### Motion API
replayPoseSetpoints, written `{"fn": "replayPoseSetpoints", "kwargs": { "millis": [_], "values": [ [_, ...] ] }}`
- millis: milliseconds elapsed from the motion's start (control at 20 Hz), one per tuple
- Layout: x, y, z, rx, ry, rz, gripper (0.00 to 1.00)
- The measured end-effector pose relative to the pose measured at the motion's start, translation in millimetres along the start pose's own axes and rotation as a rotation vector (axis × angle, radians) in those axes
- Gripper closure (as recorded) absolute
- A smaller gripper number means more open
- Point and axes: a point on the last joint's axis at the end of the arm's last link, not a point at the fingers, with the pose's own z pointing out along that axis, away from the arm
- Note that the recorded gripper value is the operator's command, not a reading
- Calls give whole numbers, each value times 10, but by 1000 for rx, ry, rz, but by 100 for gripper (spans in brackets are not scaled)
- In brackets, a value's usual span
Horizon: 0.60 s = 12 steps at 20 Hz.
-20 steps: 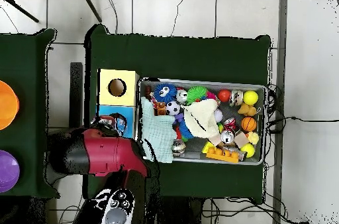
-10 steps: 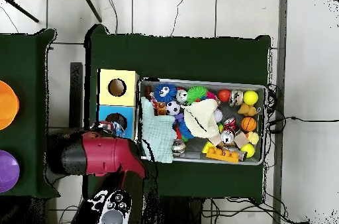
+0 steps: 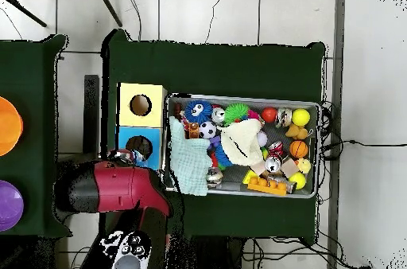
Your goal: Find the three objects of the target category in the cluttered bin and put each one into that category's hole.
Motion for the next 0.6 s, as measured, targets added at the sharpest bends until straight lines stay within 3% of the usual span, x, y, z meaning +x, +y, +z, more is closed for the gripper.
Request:
{"fn": "replayPoseSetpoints", "kwargs": {
  "millis": [300,600],
  "values": [
    [13,-29,45,0,6,1,100],
    [27,-193,86,30,20,1,100]
  ]
}}
